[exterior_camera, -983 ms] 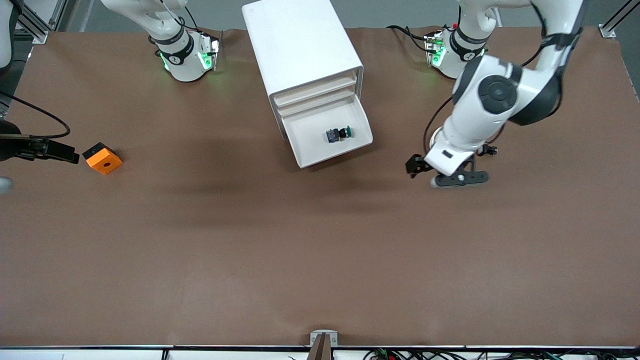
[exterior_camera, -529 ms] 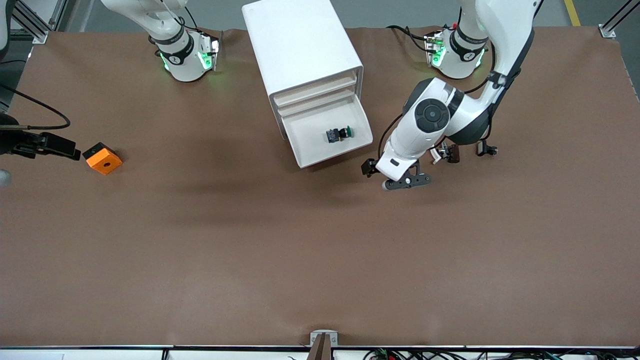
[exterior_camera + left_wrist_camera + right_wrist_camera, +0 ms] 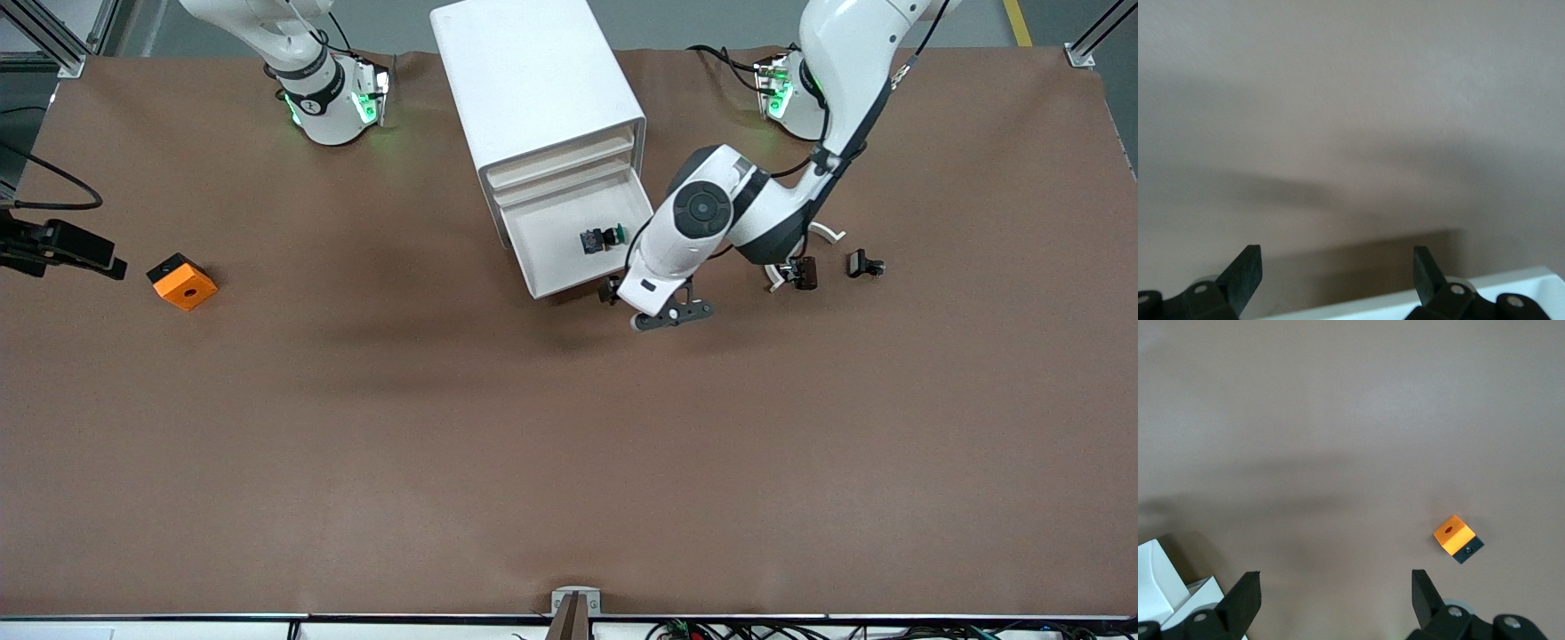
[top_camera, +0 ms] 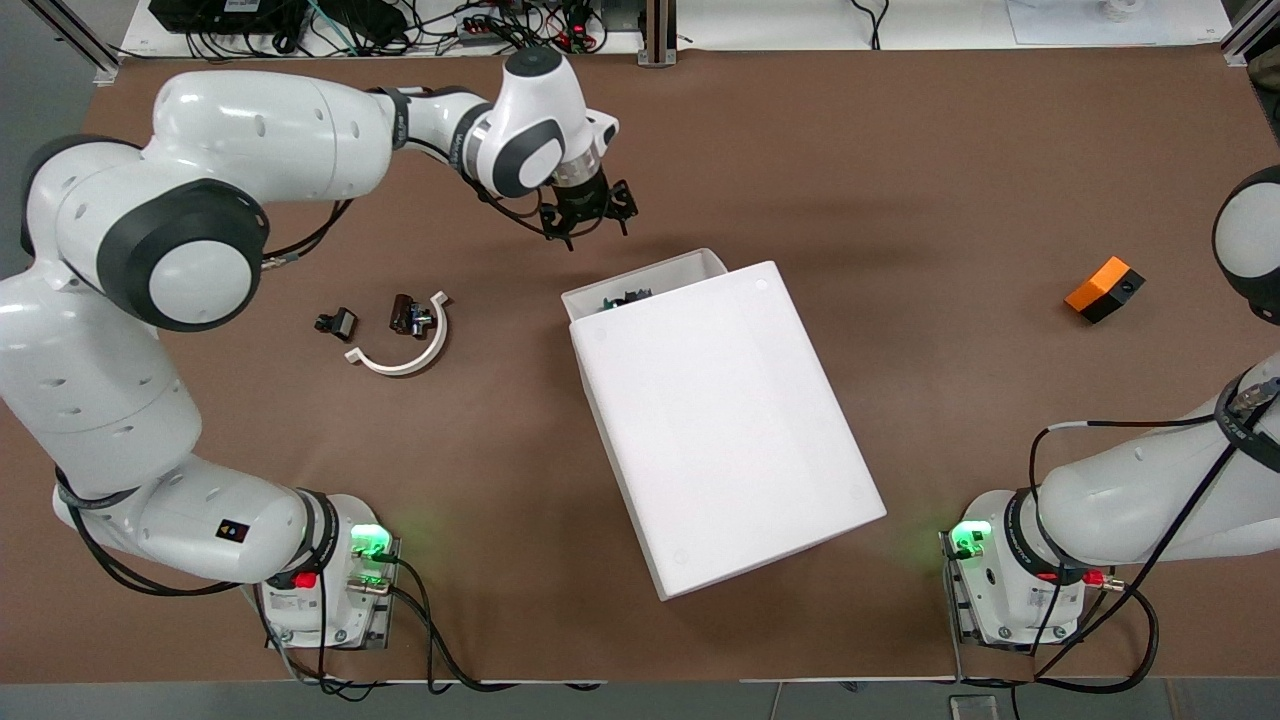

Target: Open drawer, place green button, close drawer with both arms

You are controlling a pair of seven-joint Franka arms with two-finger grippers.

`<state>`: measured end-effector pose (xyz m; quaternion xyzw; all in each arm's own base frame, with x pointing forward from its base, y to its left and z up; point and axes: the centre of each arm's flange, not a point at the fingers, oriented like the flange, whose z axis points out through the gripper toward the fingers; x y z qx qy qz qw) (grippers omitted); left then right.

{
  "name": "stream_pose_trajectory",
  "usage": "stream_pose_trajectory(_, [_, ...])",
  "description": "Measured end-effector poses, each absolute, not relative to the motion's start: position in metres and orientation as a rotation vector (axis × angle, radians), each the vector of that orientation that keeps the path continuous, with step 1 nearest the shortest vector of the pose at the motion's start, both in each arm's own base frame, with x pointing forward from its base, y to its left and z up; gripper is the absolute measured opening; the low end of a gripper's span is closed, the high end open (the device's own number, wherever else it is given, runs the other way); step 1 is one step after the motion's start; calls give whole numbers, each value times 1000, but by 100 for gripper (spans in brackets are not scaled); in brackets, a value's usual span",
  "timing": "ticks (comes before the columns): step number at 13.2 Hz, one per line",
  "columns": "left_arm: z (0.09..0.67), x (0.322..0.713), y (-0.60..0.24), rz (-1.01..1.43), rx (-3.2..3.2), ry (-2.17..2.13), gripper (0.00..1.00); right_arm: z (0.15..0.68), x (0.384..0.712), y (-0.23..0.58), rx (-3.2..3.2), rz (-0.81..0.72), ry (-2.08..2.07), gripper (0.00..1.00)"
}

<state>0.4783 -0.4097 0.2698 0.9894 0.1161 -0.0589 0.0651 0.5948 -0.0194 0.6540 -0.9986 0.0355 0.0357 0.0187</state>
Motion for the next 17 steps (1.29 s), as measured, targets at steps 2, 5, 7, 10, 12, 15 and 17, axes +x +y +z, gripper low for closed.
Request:
stream_pose_trajectory(2, [261,466,-425,-204,2991,360,100,669,579,-27,-3096,121,125,100])
stream_pose_trajectory(5, [250,454,-438,-229,3002,363,100,678,556,-39,-3087,123,155,100])
stream_pose_trajectory(7, [243,447,-445,-213,3027,379,100,675,549,-53,-3083,132,156,100])
stream_pose_trajectory(10, [237,438,-459,-164,3058,418,100,671,547,-57,-3094,134,116,100])
stream_pose_trajectory(12, [236,432,-465,-160,3063,417,100,668,544,-56,-3098,120,107,100])
stream_pose_trajectory(15, [237,430,-467,-160,3064,415,100,662,523,-58,-3105,81,99,100])
stream_pose_trajectory(17, [237,430,-467,-161,3065,416,100,662,511,-58,-3107,74,100,100])
